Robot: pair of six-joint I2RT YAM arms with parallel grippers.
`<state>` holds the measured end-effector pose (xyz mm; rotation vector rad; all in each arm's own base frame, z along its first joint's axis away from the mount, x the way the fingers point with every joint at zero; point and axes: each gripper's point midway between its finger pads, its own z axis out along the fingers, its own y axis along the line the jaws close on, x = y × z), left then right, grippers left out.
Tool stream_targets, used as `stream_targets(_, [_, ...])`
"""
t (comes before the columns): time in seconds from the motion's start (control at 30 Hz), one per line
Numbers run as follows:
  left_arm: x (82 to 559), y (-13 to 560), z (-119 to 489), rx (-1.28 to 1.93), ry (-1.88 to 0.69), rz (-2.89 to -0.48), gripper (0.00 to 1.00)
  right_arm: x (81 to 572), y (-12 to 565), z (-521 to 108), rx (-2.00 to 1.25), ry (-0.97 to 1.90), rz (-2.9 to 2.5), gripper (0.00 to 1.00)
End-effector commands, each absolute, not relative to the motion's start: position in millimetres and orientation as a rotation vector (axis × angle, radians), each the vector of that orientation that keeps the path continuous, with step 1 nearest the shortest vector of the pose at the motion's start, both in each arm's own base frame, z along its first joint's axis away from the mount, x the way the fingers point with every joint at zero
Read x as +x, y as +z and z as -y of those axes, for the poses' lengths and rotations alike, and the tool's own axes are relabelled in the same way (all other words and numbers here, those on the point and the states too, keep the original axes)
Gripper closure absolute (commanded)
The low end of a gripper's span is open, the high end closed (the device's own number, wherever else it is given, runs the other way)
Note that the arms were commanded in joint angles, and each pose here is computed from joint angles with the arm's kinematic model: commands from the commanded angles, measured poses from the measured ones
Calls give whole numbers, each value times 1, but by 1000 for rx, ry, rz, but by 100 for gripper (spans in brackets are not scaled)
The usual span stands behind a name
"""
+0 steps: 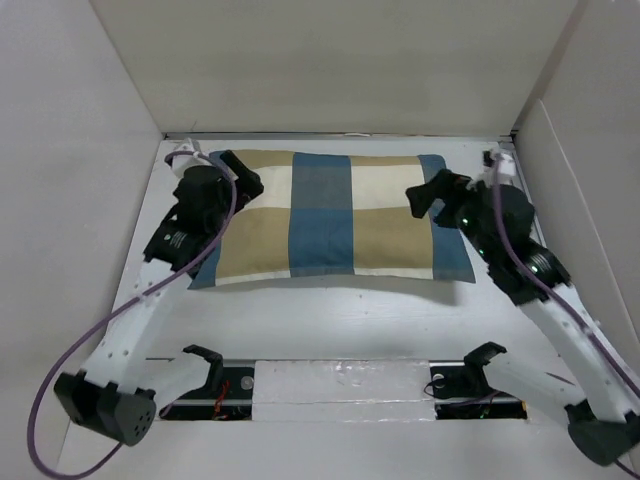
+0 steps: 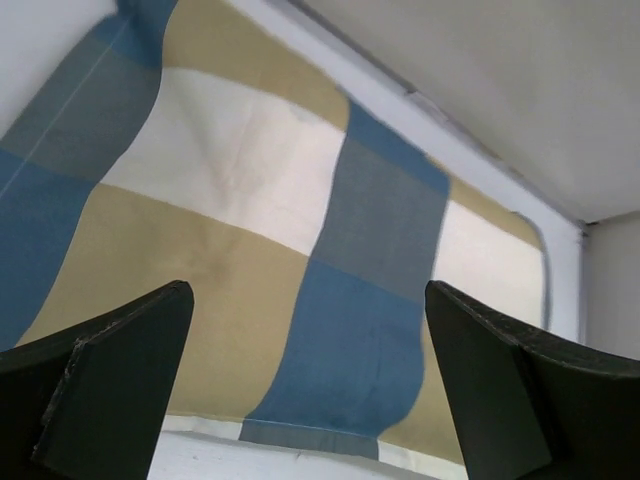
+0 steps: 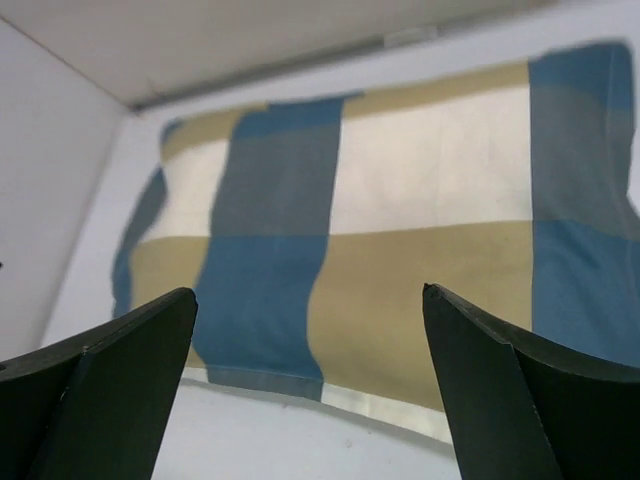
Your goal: Put the pillow into the pillowcase
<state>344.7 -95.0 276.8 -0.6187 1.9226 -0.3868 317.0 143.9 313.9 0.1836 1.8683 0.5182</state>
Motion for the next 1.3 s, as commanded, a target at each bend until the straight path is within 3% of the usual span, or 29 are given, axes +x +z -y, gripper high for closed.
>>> stream_targets(0.0, [303, 372, 80, -500, -468, -1707, 1, 275, 347, -97, 258, 369, -1769, 0])
stream_targets(0.23, [207, 426, 57, -287, -512, -1527, 1, 164, 392, -93, 48, 684, -1601, 0])
stream_targets(0.27, [177, 438, 45, -277, -530, -1443, 1, 144, 397, -80, 44, 690, -1564, 0])
stream_targets(0.43, [123, 414, 1, -384, -465, -1347, 1, 87, 422, -26, 92, 622, -1434, 0])
stream_targets(0.63, [111, 375, -17, -488, -434, -1358, 1, 73, 400, 9, 166, 495, -1490, 0])
stream_targets(1.27, [104, 377, -37, -574, -393, -1299, 1, 68, 401, 33, 249, 495, -1458, 0])
